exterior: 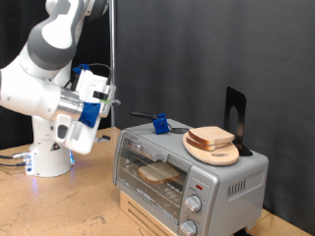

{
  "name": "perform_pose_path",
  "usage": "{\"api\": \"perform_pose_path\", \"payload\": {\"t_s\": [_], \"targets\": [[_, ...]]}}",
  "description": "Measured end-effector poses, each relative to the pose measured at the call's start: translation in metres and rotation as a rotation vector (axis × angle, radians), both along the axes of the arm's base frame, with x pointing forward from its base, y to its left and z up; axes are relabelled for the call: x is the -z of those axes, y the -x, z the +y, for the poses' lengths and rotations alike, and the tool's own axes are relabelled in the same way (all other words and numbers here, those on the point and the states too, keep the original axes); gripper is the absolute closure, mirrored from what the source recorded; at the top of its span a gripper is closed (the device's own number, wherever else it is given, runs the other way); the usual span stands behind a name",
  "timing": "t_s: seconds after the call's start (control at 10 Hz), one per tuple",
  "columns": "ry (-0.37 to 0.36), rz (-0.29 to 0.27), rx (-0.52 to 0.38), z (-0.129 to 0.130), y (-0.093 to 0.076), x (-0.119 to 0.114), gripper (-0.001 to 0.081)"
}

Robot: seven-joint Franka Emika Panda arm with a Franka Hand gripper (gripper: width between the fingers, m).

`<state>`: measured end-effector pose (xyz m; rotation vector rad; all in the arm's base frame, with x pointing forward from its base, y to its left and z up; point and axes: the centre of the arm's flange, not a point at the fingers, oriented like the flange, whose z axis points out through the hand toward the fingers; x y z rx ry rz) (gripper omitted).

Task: Make a piece of toast with the oven

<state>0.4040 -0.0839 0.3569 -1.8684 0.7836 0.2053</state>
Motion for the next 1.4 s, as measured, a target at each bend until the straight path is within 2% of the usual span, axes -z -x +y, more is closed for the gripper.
{"api": "perform_pose_path", "payload": {"t_s": [0.1,0.2,0.5,0.8,1.0,1.2,1.4], "targets": [[0.013,-0.004,0.029,-0.010,-0.005,-0.005,0.0124],[-0.016,-0.002,0.047,-0.019,-0.012,-0.006,0.0124],[-0.023,-0.007,0.066,-0.023,-0.012,-0.009,0.0124],[-0.054,-0.040,0.167,-0.055,-0.022,-0.030,0.0124],[-0.061,-0.060,0.205,-0.078,-0.034,-0.044,0.0124],[-0.028,-0.030,0.190,-0.092,-0.052,-0.050,0.0124],[0.033,0.023,0.160,-0.097,-0.075,-0.052,0.0124]]}}
